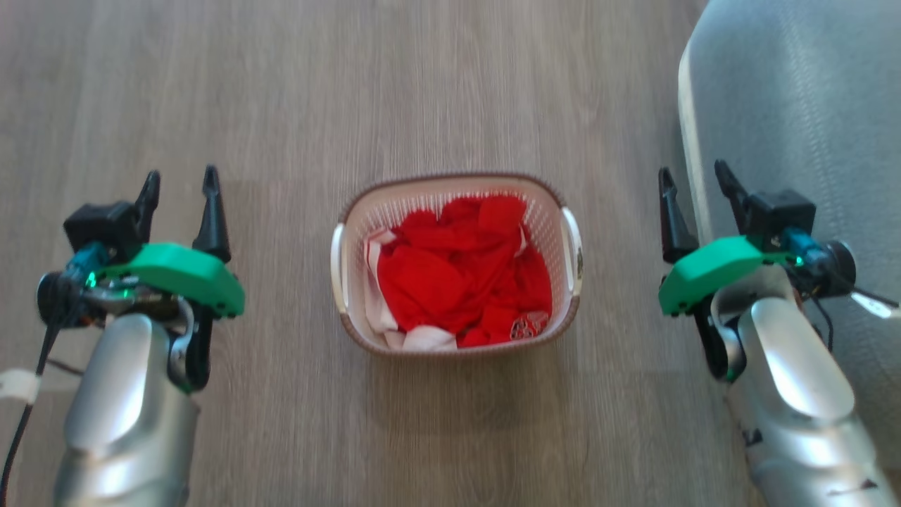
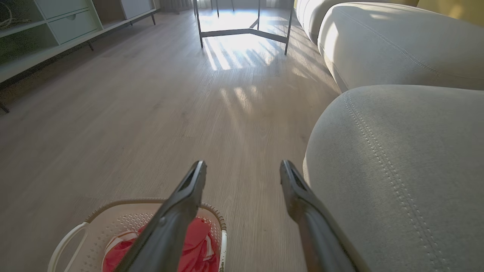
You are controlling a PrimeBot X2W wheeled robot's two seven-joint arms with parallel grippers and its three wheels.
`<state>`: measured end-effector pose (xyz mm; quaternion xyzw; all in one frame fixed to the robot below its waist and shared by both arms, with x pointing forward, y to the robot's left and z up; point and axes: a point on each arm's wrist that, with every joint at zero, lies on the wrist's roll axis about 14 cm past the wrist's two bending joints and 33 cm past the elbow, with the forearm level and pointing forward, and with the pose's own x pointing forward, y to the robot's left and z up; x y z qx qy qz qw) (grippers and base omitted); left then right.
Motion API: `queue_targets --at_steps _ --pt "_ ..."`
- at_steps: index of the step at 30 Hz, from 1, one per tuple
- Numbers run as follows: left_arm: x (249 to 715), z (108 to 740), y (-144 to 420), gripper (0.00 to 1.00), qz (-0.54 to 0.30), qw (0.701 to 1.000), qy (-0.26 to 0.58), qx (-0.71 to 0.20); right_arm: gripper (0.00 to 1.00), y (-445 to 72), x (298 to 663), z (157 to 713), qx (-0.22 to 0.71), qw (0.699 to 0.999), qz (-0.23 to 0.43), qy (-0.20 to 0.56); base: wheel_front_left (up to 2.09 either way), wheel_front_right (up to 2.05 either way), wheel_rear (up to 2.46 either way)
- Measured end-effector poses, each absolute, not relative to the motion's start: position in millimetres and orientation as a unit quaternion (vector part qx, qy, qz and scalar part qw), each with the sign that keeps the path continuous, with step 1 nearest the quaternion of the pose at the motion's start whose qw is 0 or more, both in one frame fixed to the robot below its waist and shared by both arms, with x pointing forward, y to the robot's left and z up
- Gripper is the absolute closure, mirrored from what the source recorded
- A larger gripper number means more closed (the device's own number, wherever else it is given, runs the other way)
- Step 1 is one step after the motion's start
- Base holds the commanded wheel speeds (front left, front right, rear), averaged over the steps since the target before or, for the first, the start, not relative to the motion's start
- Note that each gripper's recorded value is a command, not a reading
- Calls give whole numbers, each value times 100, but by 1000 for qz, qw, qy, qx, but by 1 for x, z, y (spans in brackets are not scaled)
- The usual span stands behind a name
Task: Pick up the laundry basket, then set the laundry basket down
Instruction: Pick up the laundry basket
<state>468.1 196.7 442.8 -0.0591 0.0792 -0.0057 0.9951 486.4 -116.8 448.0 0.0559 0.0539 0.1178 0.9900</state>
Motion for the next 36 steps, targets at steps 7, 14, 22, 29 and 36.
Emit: queue_targets --at_steps 7,14,22,29,36 --pt "501 390 176 0 -35 988 134 -70 0 -118 517 401 54 987 113 102 0 0 0" --pt "517 332 160 0 -59 975 202 -72 0 -110 530 347 62 977 120 163 0 0 0" --pt "523 272 143 0 -82 956 273 -65 0 -103 538 290 66 964 127 226 0 0 0" --pt "512 227 123 0 -110 936 327 -65 0 -93 535 243 62 948 143 278 0 0 0" --pt "501 202 118 0 -123 922 360 -65 0 -87 534 218 69 938 147 305 0 0 0"
